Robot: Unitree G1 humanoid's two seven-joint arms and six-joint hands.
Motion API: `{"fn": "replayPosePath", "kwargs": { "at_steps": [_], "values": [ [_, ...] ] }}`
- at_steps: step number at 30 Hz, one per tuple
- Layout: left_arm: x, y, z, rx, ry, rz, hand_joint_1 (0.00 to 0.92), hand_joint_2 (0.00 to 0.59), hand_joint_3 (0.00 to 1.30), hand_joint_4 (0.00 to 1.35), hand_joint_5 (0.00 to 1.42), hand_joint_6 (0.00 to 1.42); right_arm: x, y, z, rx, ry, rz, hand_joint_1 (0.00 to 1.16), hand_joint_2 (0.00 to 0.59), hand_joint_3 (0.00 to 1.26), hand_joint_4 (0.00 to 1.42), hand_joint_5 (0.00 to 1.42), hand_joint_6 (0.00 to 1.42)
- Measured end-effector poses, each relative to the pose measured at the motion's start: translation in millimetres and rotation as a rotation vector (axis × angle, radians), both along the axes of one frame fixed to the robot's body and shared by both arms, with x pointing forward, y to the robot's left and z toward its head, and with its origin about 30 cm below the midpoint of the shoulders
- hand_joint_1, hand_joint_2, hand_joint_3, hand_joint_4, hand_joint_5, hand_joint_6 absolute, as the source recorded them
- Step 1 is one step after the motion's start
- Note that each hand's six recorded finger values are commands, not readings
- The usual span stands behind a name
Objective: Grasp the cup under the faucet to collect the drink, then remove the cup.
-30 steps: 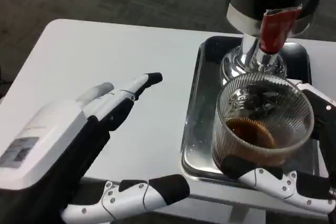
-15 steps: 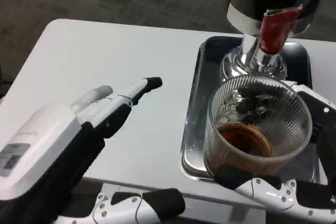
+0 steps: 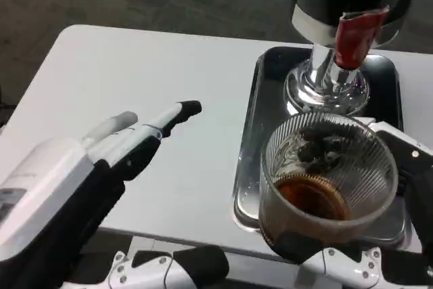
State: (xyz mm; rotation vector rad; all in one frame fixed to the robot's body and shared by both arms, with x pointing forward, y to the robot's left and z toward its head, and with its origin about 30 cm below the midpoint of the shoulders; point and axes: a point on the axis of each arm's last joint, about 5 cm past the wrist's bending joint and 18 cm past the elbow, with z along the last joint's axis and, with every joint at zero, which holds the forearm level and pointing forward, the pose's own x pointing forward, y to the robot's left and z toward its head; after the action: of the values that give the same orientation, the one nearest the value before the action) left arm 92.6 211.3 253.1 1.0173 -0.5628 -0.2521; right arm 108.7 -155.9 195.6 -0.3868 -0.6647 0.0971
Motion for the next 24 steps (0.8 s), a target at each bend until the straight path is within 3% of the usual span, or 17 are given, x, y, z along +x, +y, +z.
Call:
{"fn": "replayPosePath", "kwargs": {
  "at_steps": [7,12,19,24],
  "values": [
    [-3.4,2.2,1.0,0.024,-0.021,0.011,0.0,0.042,0.1,0.1,0.16,0.04,-0.1,3.4,-0.3,0.005,0.003,0.025,0.81,0.177,0.65,0.68,0.85,0.86],
    [-9.1,6.4,2.3,0.061,-0.038,0.038,0.0,0.044,0.1,0.1,0.16,0.04,0.8,8.4,0.3,0.006,-0.001,0.065,0.81,0.179,0.65,0.68,0.85,0.86],
    [-25.9,16.2,4.4,0.097,-0.04,0.063,0.0,0.044,0.1,0.1,0.16,0.04,-0.5,8.6,-1.2,-0.015,0.011,0.058,0.81,0.178,0.65,0.68,0.85,0.86],
    [-36.2,18.5,1.3,0.092,-0.015,0.07,0.0,0.044,0.1,0.1,0.16,0.04,0.5,9.2,-0.2,-0.028,0.002,0.062,0.8,0.173,0.65,0.68,0.85,0.86]
  ]
}}
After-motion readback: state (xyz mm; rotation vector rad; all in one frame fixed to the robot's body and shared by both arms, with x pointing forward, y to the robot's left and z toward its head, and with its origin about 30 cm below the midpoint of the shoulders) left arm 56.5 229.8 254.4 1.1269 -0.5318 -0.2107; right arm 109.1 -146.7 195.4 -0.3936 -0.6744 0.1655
